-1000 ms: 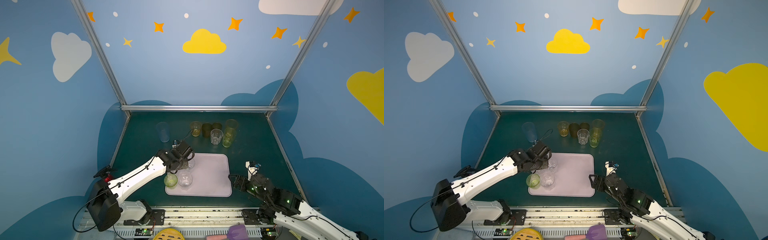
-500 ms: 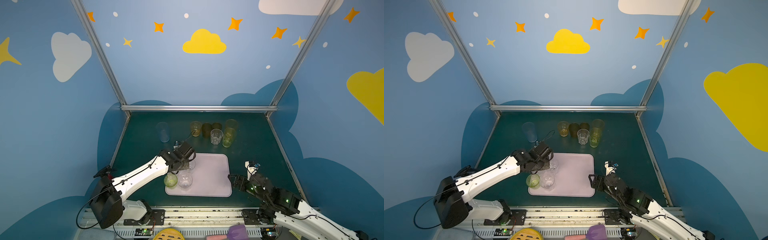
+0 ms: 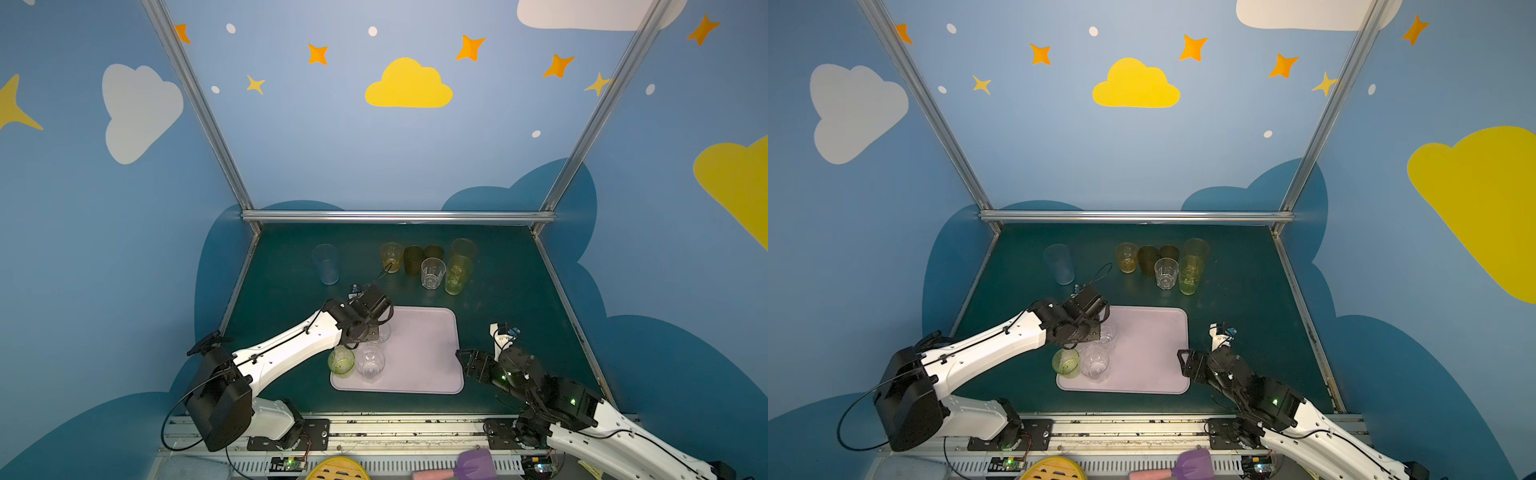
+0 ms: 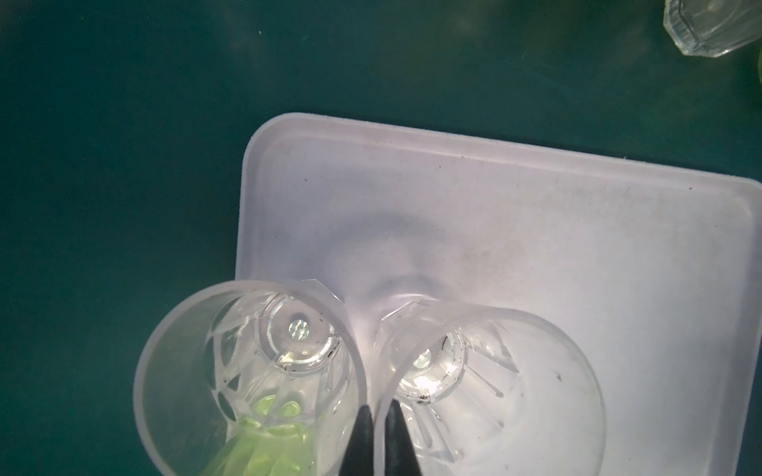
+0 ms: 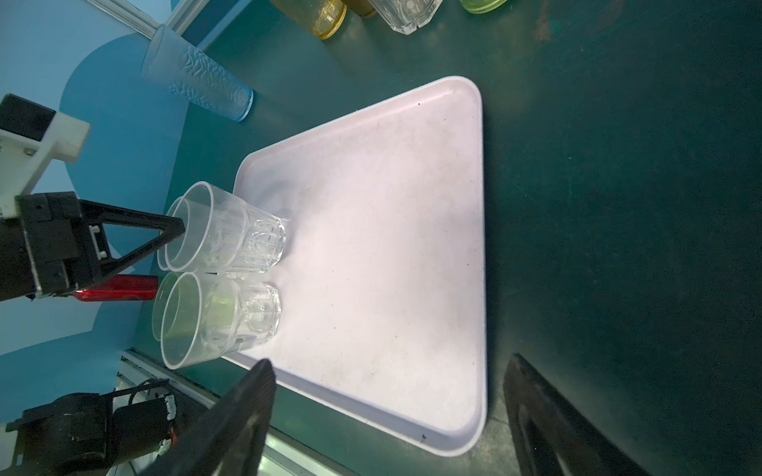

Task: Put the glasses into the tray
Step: 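Lower the clear glass onto the tray and open the left gripper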

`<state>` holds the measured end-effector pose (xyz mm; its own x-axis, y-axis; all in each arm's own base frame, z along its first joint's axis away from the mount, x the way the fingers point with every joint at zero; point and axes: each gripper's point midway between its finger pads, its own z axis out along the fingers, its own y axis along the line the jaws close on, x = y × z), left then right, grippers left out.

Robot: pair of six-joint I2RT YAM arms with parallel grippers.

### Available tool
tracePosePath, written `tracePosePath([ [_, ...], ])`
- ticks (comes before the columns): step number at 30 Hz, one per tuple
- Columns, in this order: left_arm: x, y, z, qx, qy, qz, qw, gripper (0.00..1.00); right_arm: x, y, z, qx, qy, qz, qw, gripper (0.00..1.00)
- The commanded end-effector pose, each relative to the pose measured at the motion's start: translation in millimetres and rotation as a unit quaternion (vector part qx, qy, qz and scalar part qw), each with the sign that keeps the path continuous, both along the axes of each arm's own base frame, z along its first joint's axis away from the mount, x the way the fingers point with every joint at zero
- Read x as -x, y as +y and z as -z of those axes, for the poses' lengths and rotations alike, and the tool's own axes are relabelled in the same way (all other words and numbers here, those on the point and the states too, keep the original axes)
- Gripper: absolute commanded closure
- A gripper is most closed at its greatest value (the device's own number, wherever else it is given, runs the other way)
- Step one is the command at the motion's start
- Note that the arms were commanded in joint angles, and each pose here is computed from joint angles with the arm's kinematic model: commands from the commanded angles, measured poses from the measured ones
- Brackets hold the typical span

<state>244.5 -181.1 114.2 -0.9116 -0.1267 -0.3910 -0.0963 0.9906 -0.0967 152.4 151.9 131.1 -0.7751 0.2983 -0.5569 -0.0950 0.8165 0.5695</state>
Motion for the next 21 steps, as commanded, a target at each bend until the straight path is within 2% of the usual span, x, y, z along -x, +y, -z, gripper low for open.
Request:
tracePosePath([
  [1,-0.5,-1.6,-4.0,0.007,-0.010,-0.001,1.000,0.89,-0.4,0.3,2.7,-0.001,0.003,0.002,1.000,0.14],
  [3,-1.3,-0.9,-7.2,0.010,-0.014,-0.003,1.000,0.84,-0.4,0.3,2.4,-0.002,0.002,0.002,1.000,0.14],
  [7,-1.1,0.3,-12.5,0.011,-0.021,-0.003,1.000,0.81,-0.8,0.0,2.1,-0.002,0.002,0.003,1.000,0.14],
  [10,-0.6,0.6,-15.0,0.013,-0.022,-0.003,1.000,0.70,-0.8,0.3,1.5,-0.003,0.003,0.003,1.000,0.14],
  [15,-1.4,-1.9,-23.2,0.026,-0.031,-0.002,0.999,0.61,-0.8,0.5,2.1,-0.004,0.006,0.004,1.000,0.14],
  [21,-6.2,-1.6,-37.2,0.034,-0.057,0.002,0.998,0.45,-0.6,2.4,1.4,-0.004,0.010,0.002,1.000,0.14],
])
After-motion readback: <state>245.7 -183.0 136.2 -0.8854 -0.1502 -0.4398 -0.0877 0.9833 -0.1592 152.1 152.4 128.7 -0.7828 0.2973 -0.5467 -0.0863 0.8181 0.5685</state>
